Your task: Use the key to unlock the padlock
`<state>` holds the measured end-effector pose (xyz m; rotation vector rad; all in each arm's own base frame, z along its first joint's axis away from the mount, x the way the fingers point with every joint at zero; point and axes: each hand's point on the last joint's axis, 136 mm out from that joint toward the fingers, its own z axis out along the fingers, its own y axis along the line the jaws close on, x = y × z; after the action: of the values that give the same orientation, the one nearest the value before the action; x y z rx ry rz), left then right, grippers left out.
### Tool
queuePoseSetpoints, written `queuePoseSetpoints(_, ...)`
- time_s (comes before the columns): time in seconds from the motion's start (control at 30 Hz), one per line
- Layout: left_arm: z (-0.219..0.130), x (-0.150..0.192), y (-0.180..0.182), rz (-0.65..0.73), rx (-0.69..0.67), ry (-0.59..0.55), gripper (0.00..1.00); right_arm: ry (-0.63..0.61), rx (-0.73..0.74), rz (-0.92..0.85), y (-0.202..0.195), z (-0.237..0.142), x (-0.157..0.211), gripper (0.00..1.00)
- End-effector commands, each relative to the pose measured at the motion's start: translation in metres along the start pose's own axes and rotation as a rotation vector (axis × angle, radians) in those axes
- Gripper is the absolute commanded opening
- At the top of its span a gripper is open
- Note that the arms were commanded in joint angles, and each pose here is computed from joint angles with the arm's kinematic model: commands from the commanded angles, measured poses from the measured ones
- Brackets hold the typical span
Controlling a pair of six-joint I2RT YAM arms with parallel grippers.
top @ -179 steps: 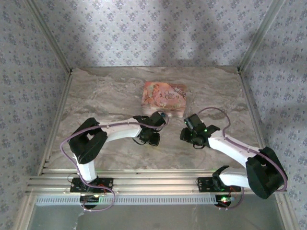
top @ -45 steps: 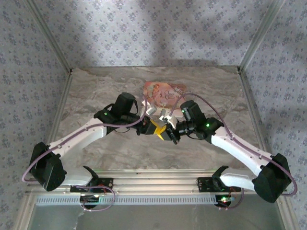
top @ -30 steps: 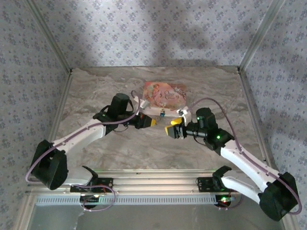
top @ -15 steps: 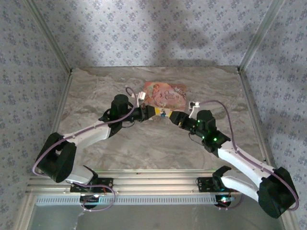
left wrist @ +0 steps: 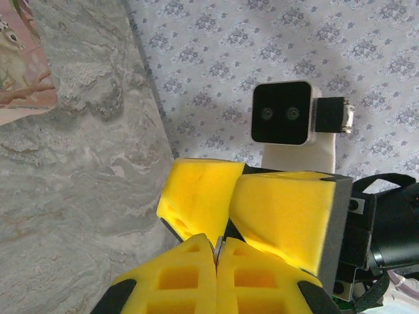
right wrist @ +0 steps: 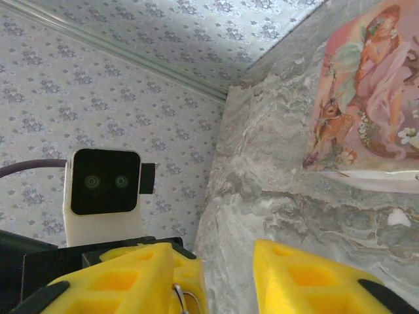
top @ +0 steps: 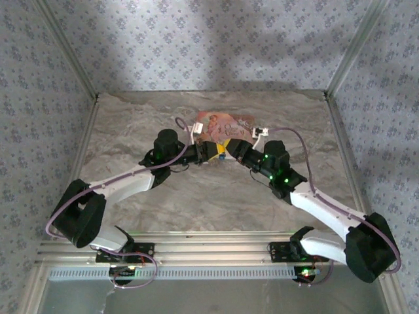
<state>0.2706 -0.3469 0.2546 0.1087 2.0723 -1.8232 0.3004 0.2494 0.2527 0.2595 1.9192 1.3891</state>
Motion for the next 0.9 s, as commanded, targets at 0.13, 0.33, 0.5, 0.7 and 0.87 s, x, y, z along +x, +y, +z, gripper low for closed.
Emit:
queuePoseSetpoints(0.13, -0.002, -0.012, -0.021, 0.024, 0.054, -0.040, 0.00, -0.019, -0.077, 0.034, 0.023, -0.003, -0.003, 0.38)
queuePoseSetpoints(0.33, -0.006, -0.019, -0.026, 0.002, 0.087, -0.069, 0.00, -0.028, -0.084, 0.038, 0.026, -0.006, -0.002, 0.35)
queuePoseSetpoints(0.5, -0.009, -0.022, -0.030, -0.002, 0.107, -0.083, 0.00, -0.026, -0.096, 0.045, 0.029, -0.005, 0.000, 0.28)
queuePoseSetpoints(0.7, -0.011, -0.020, -0.028, -0.010, 0.107, -0.086, 0.00, -0.032, -0.099, 0.040, 0.030, -0.005, 0.000, 0.11)
queuePoseSetpoints(0.87, -0.012, -0.019, -0.028, -0.008, 0.109, -0.085, 0.00, -0.048, -0.097, 0.036, 0.027, -0.007, -0.001, 0.00)
